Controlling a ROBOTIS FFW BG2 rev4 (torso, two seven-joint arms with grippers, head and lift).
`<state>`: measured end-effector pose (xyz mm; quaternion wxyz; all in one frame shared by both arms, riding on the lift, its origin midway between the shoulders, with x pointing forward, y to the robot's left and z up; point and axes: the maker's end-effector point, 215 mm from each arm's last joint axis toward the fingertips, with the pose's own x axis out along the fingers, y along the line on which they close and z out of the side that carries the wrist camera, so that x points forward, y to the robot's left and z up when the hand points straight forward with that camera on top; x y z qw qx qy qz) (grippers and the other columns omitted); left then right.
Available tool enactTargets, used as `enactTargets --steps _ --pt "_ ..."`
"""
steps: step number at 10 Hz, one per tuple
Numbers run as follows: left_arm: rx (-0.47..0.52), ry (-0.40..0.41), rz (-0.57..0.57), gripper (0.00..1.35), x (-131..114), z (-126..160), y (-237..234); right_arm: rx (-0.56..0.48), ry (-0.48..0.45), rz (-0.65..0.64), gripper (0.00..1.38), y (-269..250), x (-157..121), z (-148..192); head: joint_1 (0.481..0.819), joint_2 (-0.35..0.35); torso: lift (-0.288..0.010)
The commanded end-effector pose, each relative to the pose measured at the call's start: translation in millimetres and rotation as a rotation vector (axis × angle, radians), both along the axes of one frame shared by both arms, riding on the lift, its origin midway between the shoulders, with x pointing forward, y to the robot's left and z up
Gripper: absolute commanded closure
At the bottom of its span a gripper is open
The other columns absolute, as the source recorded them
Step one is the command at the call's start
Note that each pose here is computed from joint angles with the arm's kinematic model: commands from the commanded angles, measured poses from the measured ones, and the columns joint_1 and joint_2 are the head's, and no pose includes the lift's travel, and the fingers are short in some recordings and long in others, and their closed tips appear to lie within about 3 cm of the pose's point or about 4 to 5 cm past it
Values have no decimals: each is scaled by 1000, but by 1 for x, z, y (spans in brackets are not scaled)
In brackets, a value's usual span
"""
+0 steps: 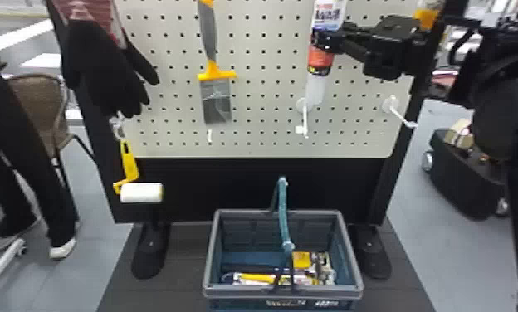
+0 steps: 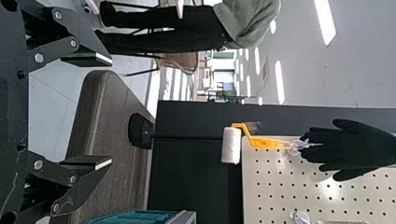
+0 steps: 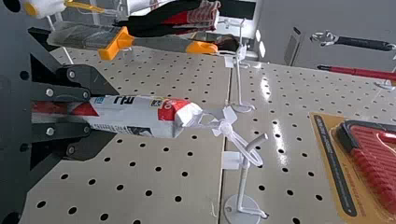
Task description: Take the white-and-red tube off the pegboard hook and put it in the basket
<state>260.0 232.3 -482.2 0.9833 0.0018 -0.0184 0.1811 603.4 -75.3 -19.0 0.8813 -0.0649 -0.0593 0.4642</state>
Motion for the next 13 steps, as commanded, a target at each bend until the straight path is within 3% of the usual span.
enactTargets --steps 1,7,13 --pt "0 0 0 516 0 0 0 0 0 1 1041 0 0 0 549 0 -100" --pt "-1 0 2 516 0 0 1 1 -2 3 1041 0 -1 1 549 0 -100" --pt "-2 0 2 516 0 0 1 17 -111 -37 1041 -15 -33 36 549 0 -100"
